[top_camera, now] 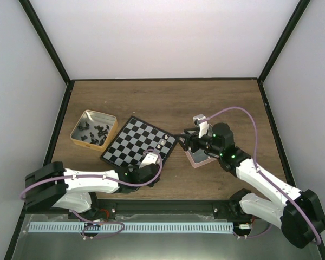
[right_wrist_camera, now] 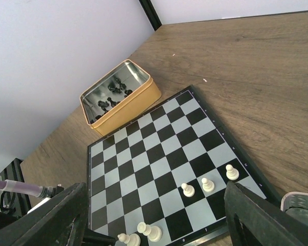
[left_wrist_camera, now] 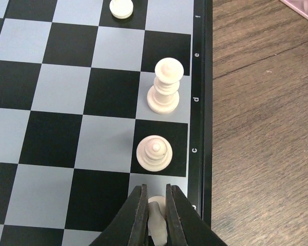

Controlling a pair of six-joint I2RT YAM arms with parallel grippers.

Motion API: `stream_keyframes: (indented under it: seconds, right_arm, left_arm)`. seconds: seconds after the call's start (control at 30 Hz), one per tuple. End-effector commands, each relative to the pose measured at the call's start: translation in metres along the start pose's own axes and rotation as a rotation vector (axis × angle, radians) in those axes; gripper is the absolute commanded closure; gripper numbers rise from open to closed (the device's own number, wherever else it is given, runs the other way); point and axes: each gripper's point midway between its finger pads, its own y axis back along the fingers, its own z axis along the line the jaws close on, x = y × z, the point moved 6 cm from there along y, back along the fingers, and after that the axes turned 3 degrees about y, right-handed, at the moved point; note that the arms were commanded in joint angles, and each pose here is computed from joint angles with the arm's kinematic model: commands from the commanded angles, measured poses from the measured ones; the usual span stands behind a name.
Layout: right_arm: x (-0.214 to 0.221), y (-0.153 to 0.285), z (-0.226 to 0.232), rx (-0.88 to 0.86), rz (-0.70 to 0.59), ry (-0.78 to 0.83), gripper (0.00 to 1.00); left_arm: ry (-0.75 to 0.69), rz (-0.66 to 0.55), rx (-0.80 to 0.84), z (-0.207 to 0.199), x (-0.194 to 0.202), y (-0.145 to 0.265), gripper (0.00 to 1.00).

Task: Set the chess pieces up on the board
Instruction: Place the chess piece on the chessboard, then pick up the chess piece from the storage box.

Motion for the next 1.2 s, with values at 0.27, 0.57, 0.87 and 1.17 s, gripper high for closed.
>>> stream_keyframes:
  seconds: [0.27, 0.57, 0.87, 1.17]
  right_arm:
    - [-0.012, 0.002, 0.004, 0.011, -0.022, 0.008, 0.26]
    - [-0.009, 0.008, -0.011, 0.165, 0.025, -0.125, 0.28]
    - [0.023, 0.005, -0.052, 0.492, 0.294, -0.278, 0.5]
    - [0.06, -0.006, -0.081, 0.673, 0.465, -0.34, 0.63]
  left_arm:
    - [0.025, -0.031, 0.026, -0.005, -0.011, 0.01, 0.63]
    - [0.092, -0.157, 0.079, -0.003, -0.046, 0.05, 0.31]
    - [0.168, -0.384, 0.067, 0.014, -0.088, 0.098, 0.3]
    - [0.211, -0.463, 0.123, 0.021, -0.092, 0.112, 0.3]
